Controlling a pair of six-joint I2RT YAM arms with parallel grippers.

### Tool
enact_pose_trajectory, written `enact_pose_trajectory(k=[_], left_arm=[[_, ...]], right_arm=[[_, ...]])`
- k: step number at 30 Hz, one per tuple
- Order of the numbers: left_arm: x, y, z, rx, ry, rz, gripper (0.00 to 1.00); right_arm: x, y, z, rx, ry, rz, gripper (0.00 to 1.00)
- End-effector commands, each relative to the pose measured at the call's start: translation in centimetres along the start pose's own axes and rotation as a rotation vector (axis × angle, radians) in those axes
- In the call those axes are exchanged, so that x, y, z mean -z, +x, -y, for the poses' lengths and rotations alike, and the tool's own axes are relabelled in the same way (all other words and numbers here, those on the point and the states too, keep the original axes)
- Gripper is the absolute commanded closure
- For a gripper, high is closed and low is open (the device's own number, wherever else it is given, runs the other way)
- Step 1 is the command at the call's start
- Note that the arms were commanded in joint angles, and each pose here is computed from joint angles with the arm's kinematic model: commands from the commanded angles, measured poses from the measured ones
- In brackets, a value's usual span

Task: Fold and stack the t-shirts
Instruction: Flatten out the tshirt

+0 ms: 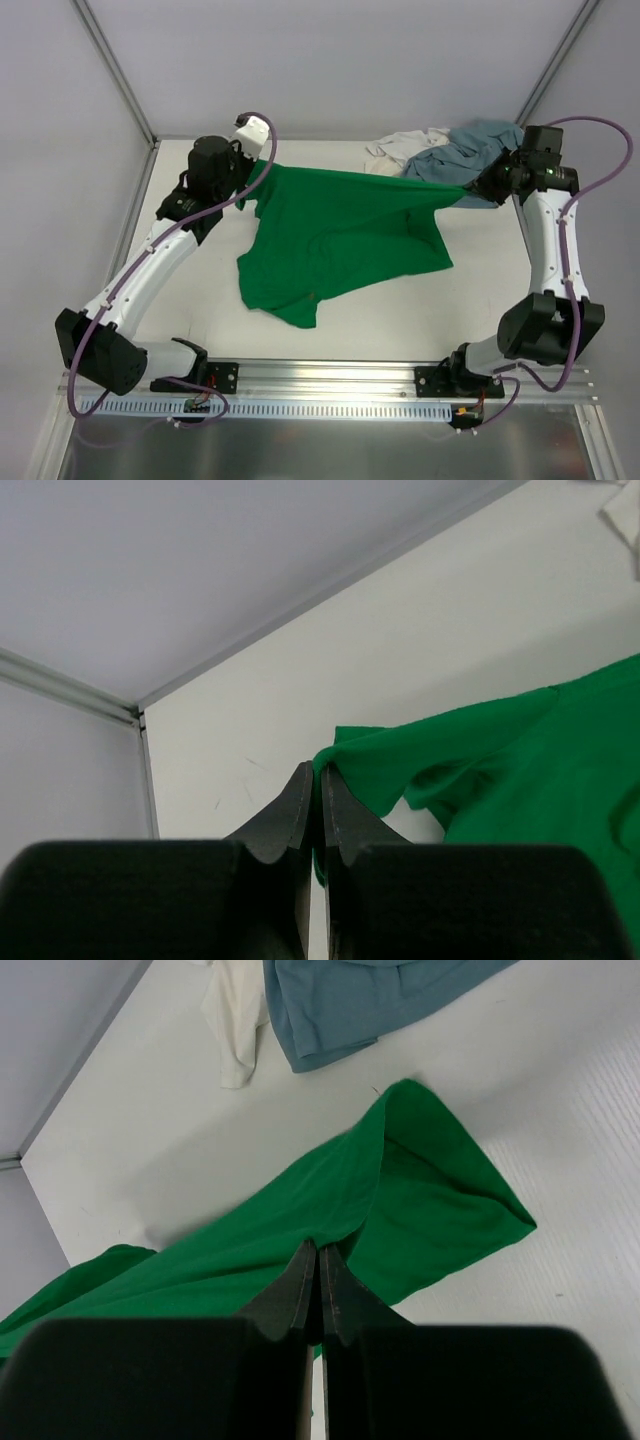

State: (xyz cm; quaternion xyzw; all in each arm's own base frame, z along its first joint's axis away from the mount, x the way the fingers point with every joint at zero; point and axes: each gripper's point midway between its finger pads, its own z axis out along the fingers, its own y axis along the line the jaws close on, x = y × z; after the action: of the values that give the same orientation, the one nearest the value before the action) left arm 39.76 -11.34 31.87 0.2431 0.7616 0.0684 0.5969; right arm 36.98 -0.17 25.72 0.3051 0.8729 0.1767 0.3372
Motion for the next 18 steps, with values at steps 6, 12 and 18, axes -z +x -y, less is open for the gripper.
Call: enact_pose_trajectory(k=[6,12,18], left_arm=[[-3.6,2.4,-2.7,-0.013,-0.219,0.045,1.00],[-0.8,-0.3,-3.8,0.026,-0.215,0.105,1.00],[6.2,-6.7,-5.4,0.099,-0.160,0.267,1.00]], right_arm=[[-5.9,-2.0,-2.2,0.082,-0.052,0.002,1.00],[-3.3,-2.0,-5.2,0.143,-0.113,0.047,0.99],[6.1,-2.4,-8.4,0.204,-0.242,0.201,0.99]])
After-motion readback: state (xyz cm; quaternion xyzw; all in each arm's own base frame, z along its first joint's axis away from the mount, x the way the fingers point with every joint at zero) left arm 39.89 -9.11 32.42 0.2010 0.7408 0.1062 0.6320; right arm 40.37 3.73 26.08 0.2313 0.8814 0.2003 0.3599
